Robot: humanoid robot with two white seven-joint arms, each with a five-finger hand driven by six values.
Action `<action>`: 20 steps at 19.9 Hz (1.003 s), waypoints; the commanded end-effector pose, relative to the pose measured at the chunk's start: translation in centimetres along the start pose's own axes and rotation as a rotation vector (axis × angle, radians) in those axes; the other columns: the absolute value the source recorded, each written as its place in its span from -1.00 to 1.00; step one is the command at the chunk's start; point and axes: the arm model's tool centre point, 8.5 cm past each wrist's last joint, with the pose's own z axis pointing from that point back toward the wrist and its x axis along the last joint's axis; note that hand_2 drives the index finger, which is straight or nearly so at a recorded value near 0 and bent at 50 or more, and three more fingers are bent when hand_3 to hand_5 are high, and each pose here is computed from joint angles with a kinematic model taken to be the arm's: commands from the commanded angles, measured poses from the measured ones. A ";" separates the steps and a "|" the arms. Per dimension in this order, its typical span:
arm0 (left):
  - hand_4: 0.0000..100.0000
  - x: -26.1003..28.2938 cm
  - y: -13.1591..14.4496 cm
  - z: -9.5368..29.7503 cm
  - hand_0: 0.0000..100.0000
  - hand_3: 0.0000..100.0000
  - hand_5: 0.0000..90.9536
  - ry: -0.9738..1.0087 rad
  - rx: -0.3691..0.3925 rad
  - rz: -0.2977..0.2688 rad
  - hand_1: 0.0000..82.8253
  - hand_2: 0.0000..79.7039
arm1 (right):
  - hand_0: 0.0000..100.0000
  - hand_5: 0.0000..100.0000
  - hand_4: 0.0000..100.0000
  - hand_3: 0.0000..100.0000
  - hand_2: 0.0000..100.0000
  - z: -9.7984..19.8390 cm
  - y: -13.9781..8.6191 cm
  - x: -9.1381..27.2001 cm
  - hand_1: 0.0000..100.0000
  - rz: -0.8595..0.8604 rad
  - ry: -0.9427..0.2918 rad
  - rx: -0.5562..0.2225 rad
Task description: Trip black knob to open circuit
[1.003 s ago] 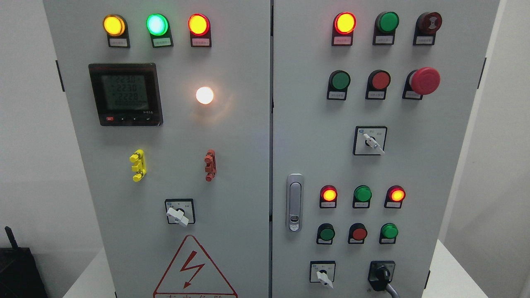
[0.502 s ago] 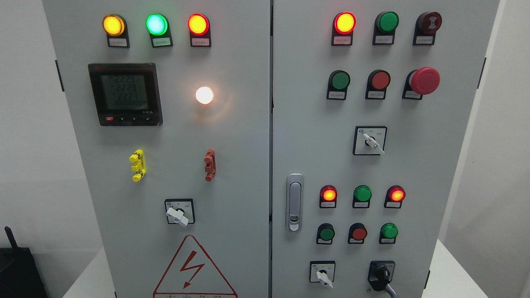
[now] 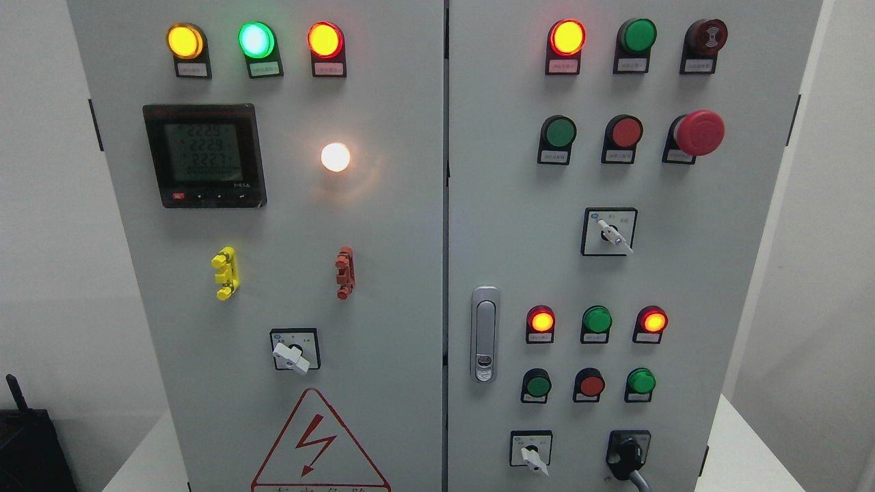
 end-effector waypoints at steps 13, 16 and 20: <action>-1.00 0.9 0.1 -0.1 -0.76 -1.00 -1.00 -0.026 0.002 -0.003 -0.06 -1.00 | -1.00 0.90 0.91 1.00 -1.00 -0.1 0.4 0.1 -1.00 -0.004 -0.006 0.009; -1.00 0.9 0.1 -0.1 -0.76 -1.00 -1.00 -0.026 0.002 -0.003 -0.06 -1.00 | -1.00 0.90 0.91 1.00 -1.00 -0.1 0.4 0.1 -1.00 -0.004 -0.008 0.008; -1.00 0.9 0.1 -0.1 -0.76 -1.00 -1.00 -0.026 0.002 -0.003 -0.06 -1.00 | -1.00 0.90 0.91 1.00 -1.00 -0.1 0.4 0.1 -1.00 -0.004 -0.006 0.008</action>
